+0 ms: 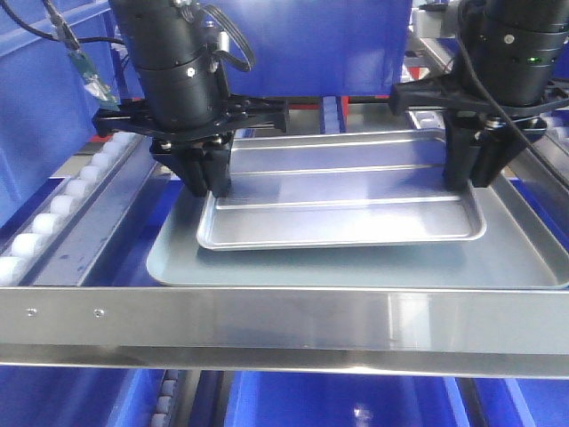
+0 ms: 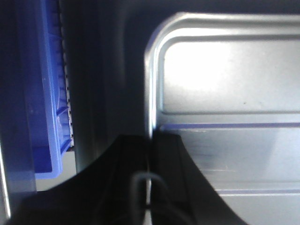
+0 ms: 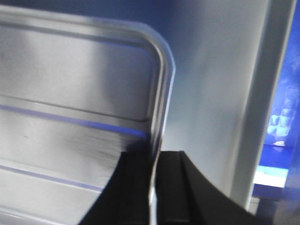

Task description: Grab silver tray and stack on right shelf

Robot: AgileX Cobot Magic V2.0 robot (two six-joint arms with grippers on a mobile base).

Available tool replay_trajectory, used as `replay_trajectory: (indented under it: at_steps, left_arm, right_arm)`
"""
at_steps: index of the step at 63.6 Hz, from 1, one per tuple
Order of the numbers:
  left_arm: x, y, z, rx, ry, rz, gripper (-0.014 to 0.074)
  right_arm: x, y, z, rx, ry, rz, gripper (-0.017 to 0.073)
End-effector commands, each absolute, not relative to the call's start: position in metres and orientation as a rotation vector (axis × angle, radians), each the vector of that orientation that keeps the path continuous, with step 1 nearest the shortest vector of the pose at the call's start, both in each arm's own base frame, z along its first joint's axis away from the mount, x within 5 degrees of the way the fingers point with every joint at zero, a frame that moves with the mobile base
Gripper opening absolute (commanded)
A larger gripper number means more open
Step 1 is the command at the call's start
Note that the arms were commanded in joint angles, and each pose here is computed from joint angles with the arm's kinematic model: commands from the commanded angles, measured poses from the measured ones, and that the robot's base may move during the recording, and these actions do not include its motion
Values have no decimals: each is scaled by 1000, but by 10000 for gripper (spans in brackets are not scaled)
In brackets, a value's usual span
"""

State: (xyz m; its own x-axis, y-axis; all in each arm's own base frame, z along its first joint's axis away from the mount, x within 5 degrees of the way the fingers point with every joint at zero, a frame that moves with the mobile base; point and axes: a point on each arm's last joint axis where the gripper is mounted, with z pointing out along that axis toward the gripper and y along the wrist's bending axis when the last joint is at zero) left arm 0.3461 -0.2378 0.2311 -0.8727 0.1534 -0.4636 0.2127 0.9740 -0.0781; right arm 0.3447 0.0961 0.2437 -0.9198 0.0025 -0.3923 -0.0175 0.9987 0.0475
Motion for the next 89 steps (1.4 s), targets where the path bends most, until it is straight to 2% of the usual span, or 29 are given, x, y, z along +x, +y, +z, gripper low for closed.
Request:
replay_trajectory:
  at_steps: [1, 7, 10, 14, 33, 38, 41, 47, 54, 60, 65, 69, 79, 89]
  left_arm:
    - [349, -230, 261, 266, 2561, -191, 129]
    - [349, -230, 262, 262, 2564, -196, 295]
    - [349, -229, 262, 267, 2565, -193, 370]
    - [347, -228, 266, 273, 2564, -192, 433]
    - [327, -216, 313, 242, 2498, -264, 444]
    - [317, -211, 328, 265, 2485, -262, 442]
    - [309, -207, 335, 291, 2474, -258, 429]
    - [291, -200, 349, 341, 2427, -264, 351]
    - [266, -187, 351, 363, 2401, -283, 196]
    - [245, -174, 343, 373, 2367, -312, 29]
    - [229, -163, 333, 375, 2329, -348, -111]
    - [218, -155, 325, 379, 2306, -365, -85]
    - [186, -133, 307, 390, 2249, -400, -101]
    - [155, -110, 316, 387, 2115, -450, -101]
  right_arm:
    - [346, 86, 270, -41, 2646, 24, 405]
    - [345, 86, 270, -40, 2650, 22, 553]
    - [344, 86, 271, -40, 2649, 22, 589]
    - [343, 85, 274, -39, 2645, 23, 594]
    - [321, 79, 310, -25, 2581, 41, 589]
    - [312, 76, 321, -20, 2564, 45, 540]
    - [307, 75, 325, -20, 2560, 46, 501]
    - [290, 73, 333, -30, 2536, 57, 350]
    - [268, 70, 334, -43, 2521, 67, 169]
    - [248, 65, 331, -50, 2494, 80, 43]
    - [230, 60, 324, -56, 2464, 93, 58]
    - [215, 56, 317, -61, 2436, 106, 57]
    - [178, 46, 298, -78, 2339, 139, 57]
    - [139, 35, 297, -129, 2177, 162, 57]
